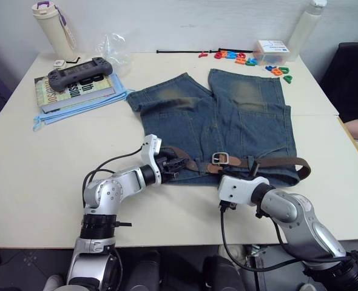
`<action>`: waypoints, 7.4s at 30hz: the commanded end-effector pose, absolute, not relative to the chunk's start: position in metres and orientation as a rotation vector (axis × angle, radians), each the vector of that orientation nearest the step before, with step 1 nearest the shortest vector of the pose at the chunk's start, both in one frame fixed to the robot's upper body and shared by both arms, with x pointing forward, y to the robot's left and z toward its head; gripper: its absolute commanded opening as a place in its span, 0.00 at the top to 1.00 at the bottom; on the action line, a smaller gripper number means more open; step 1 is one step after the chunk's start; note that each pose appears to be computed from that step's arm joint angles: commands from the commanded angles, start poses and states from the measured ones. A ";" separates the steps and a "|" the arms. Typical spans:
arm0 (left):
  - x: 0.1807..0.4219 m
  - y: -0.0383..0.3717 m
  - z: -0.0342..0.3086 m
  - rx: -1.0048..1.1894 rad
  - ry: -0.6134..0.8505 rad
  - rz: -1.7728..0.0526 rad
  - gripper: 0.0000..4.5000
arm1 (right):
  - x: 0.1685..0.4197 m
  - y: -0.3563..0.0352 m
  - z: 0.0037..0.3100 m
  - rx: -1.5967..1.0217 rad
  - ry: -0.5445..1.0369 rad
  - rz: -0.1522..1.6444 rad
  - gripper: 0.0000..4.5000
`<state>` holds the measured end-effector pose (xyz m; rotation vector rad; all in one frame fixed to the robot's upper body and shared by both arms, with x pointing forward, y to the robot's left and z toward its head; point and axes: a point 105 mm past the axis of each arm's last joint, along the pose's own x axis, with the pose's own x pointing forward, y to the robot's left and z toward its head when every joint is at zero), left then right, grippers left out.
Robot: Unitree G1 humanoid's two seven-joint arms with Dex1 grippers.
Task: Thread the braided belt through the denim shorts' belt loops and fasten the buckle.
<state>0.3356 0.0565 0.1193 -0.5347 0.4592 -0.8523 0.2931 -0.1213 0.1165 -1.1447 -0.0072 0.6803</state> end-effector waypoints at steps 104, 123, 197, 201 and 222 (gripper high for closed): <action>0.321 0.029 0.181 0.635 -0.320 -0.718 0.13 | 0.293 -0.111 0.215 -1.187 -0.237 0.561 1.00; 0.320 0.024 0.163 0.635 -0.271 -0.791 1.00 | 0.293 -0.116 0.218 -1.142 -0.236 0.522 0.93; 0.329 0.036 0.111 0.593 0.048 -0.845 1.00 | 0.299 -0.101 0.148 -0.321 0.135 0.383 0.99; 0.332 0.037 0.117 0.590 0.020 -0.826 1.00 | 0.299 -0.102 0.148 -0.469 0.117 0.406 0.99; 0.336 0.048 0.145 0.508 -0.113 -0.727 1.00 | 0.309 -0.106 0.148 -0.892 0.068 0.372 0.17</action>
